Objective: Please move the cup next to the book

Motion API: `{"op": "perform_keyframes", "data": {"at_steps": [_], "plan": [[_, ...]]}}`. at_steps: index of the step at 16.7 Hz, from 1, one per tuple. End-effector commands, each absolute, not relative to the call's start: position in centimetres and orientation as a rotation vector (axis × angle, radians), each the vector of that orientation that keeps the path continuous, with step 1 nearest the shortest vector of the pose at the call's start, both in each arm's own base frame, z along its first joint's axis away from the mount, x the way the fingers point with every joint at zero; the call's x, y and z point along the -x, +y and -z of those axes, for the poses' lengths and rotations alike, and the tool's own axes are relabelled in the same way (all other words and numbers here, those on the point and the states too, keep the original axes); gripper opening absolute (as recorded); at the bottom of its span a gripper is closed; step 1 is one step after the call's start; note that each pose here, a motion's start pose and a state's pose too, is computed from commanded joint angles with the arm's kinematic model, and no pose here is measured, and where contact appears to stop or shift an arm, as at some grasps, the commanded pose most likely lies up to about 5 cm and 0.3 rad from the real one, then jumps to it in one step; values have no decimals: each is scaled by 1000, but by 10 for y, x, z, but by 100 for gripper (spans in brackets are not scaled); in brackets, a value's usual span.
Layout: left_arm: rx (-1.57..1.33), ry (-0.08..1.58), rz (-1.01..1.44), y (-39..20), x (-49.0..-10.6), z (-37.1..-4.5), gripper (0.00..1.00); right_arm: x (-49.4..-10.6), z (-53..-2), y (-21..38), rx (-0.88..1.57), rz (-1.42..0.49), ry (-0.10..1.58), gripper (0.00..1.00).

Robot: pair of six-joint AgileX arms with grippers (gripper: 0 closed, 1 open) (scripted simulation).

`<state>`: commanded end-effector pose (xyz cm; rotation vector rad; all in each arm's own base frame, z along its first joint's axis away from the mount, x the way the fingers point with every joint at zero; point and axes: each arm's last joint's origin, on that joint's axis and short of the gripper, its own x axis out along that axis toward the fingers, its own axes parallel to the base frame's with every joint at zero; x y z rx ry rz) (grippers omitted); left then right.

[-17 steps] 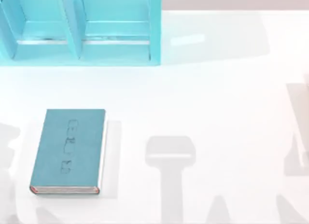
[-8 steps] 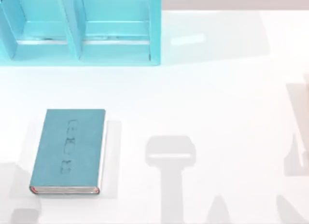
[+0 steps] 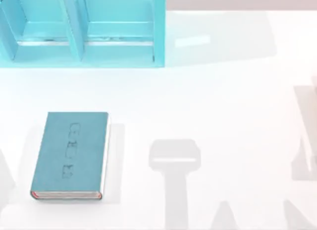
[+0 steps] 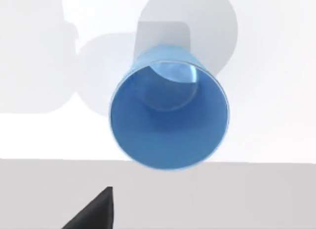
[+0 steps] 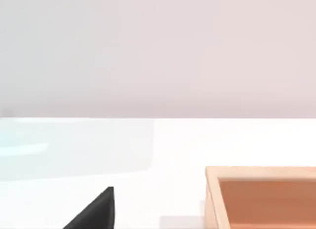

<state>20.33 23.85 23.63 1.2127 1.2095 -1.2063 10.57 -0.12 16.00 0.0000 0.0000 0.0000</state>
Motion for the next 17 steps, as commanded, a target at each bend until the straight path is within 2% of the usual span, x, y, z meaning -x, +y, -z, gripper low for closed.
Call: {"op": "perform_keyframes", "data": {"at_steps": [8, 17], "plan": [[-1223, 1199, 1225, 240, -206, -230, 100, -106, -160, -1, 0, 0, 0, 100], [-1225, 1201, 1220, 241, -206, -140, 100, -106, -160, -1, 0, 0, 0, 100]]}}
